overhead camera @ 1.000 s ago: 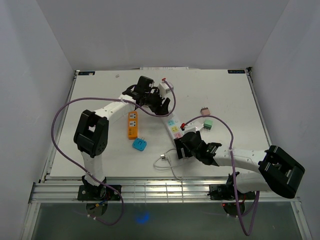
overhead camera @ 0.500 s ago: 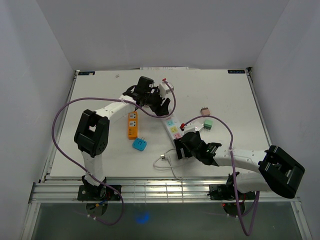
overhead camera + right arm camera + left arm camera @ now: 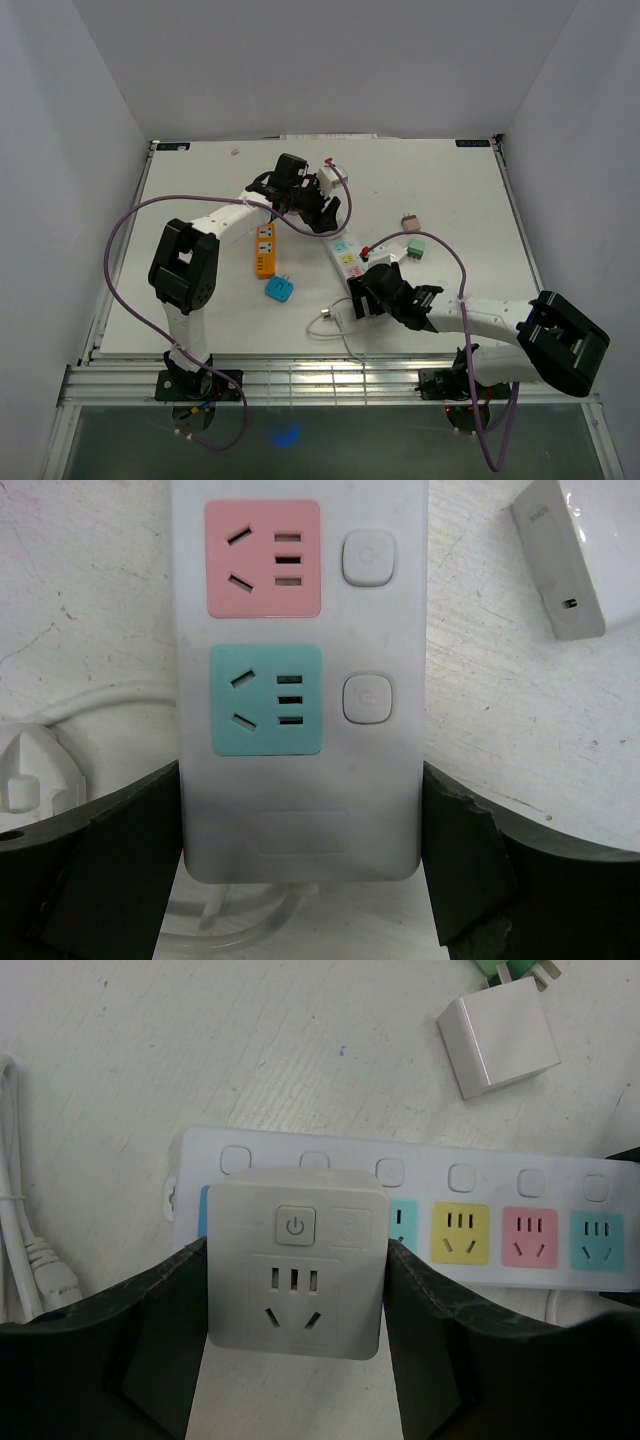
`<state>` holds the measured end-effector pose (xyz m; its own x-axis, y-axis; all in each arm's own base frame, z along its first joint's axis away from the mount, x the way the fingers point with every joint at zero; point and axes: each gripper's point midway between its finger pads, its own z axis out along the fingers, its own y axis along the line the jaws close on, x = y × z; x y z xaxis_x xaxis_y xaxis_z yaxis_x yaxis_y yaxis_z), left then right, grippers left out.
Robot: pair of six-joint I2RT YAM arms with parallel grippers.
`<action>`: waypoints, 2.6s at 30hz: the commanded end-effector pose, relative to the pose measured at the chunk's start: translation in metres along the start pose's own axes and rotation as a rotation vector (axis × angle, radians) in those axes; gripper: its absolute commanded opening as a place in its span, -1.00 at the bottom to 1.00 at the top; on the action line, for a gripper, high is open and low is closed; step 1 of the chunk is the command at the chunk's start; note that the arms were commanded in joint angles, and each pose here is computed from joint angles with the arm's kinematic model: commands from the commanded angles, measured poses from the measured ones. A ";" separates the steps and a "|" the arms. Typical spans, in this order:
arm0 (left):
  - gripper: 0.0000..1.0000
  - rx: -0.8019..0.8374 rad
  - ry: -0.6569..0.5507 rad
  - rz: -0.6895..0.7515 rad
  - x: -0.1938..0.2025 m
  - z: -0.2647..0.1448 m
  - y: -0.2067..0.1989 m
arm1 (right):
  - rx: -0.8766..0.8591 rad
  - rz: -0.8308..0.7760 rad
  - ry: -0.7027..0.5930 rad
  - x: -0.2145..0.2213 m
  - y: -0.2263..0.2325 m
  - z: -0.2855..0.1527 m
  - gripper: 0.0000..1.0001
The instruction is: Insert the plug
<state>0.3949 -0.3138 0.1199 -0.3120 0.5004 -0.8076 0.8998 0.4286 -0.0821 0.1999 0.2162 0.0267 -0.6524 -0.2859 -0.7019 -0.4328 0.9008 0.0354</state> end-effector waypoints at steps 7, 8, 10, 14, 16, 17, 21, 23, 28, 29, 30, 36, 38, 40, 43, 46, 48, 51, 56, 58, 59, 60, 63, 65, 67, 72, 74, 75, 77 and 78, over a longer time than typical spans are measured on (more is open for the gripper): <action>-1.00 0.017 -0.012 0.023 -0.002 0.002 -0.004 | -0.019 -0.031 0.019 0.005 0.005 0.001 0.51; -1.00 0.011 -0.001 0.019 0.002 0.004 -0.002 | -0.019 -0.030 0.018 0.005 0.005 0.001 0.50; -1.00 0.007 0.003 0.017 0.003 0.005 -0.001 | -0.020 -0.028 0.017 0.005 0.005 0.001 0.50; -1.00 0.021 0.001 0.018 0.003 0.007 -0.003 | -0.021 -0.029 0.014 0.005 0.005 0.000 0.50; -1.00 0.030 0.004 0.023 0.005 0.008 -0.005 | -0.021 -0.029 0.014 0.005 0.005 0.000 0.50; -1.00 0.031 0.005 0.027 0.005 0.009 -0.005 | -0.021 -0.029 0.014 0.005 0.005 0.000 0.51; -1.00 0.004 0.029 0.041 0.011 0.011 -0.002 | -0.021 -0.029 0.014 0.005 0.005 0.000 0.50; -1.00 -0.004 0.042 0.051 0.013 0.012 -0.002 | -0.022 -0.030 0.015 0.005 0.005 0.000 0.51; -1.00 -0.031 0.097 0.078 0.015 0.016 -0.004 | -0.028 -0.035 0.013 0.004 0.006 0.000 0.51; -1.00 -0.037 0.118 0.090 0.018 0.019 -0.004 | -0.026 -0.035 0.015 0.003 0.006 0.000 0.50; -1.00 -0.038 0.147 0.091 0.023 0.021 -0.005 | -0.026 -0.035 0.015 0.003 0.006 0.000 0.50; -1.00 -0.035 0.196 0.075 0.030 0.027 -0.007 | -0.030 -0.035 0.012 0.003 0.006 0.000 0.50; -1.00 -0.043 0.203 0.072 0.031 0.028 -0.006 | -0.030 -0.035 0.008 0.003 0.006 -0.001 0.50; -1.00 -0.045 0.212 0.081 0.033 0.029 -0.008 | -0.030 -0.031 0.005 0.002 0.006 -0.001 0.50; -1.00 -0.054 0.228 0.093 0.038 0.029 -0.010 | -0.026 -0.032 0.005 0.002 0.005 -0.001 0.50; -1.00 -0.065 0.219 0.093 0.041 0.025 -0.013 | -0.021 -0.031 0.010 0.003 0.005 -0.001 0.50; -1.00 -0.069 0.206 0.090 0.048 0.024 -0.016 | -0.019 -0.028 0.010 0.003 0.004 -0.001 0.50; -1.00 -0.064 0.173 0.088 0.046 0.021 -0.021 | -0.016 -0.023 0.007 0.003 0.004 -0.001 0.49; -1.00 -0.068 0.132 0.048 0.057 0.017 -0.029 | -0.013 -0.013 0.003 0.003 0.003 -0.002 0.47; -1.00 -0.071 0.092 0.049 0.060 0.018 -0.032 | -0.017 -0.010 -0.001 0.002 0.003 -0.002 0.46; -1.00 -0.076 0.076 0.046 0.058 0.017 -0.032 | -0.018 -0.008 -0.003 0.002 0.003 -0.002 0.45; -1.00 -0.084 0.051 0.050 0.052 0.017 -0.032 | -0.019 -0.007 -0.004 0.002 0.003 -0.002 0.45; -1.00 -0.084 0.029 0.014 0.053 0.017 -0.032 | -0.024 -0.002 -0.007 0.001 0.002 -0.003 0.43; -1.00 -0.067 0.023 0.001 0.060 0.018 -0.036 | -0.031 0.000 -0.007 0.002 0.003 -0.004 0.41; -1.00 -0.054 0.020 -0.030 0.061 0.020 -0.039 | -0.033 0.000 -0.007 0.001 0.003 -0.004 0.40; -1.00 -0.054 0.017 -0.044 0.066 0.019 -0.042 | -0.040 0.002 -0.006 0.001 0.003 -0.005 0.39; -1.00 -0.060 0.024 -0.045 0.069 0.018 -0.041 | -0.041 0.002 -0.006 0.002 0.003 -0.005 0.39; -1.00 -0.062 0.026 -0.046 0.069 0.018 -0.041 | -0.040 0.003 -0.006 0.001 0.002 -0.005 0.39; -1.00 -0.061 0.030 -0.054 0.073 0.017 -0.043 | -0.041 0.001 -0.004 0.002 0.003 -0.005 0.39; -1.00 -0.058 0.034 -0.060 0.075 0.016 -0.045 | -0.041 0.002 -0.003 0.002 0.002 -0.004 0.39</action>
<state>0.3797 -0.3273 0.1023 -0.1754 0.4308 -0.8853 0.8740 0.4820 0.0614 0.1973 0.2143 0.0277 -0.6393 -0.3110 -0.7032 -0.4625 0.8862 0.0286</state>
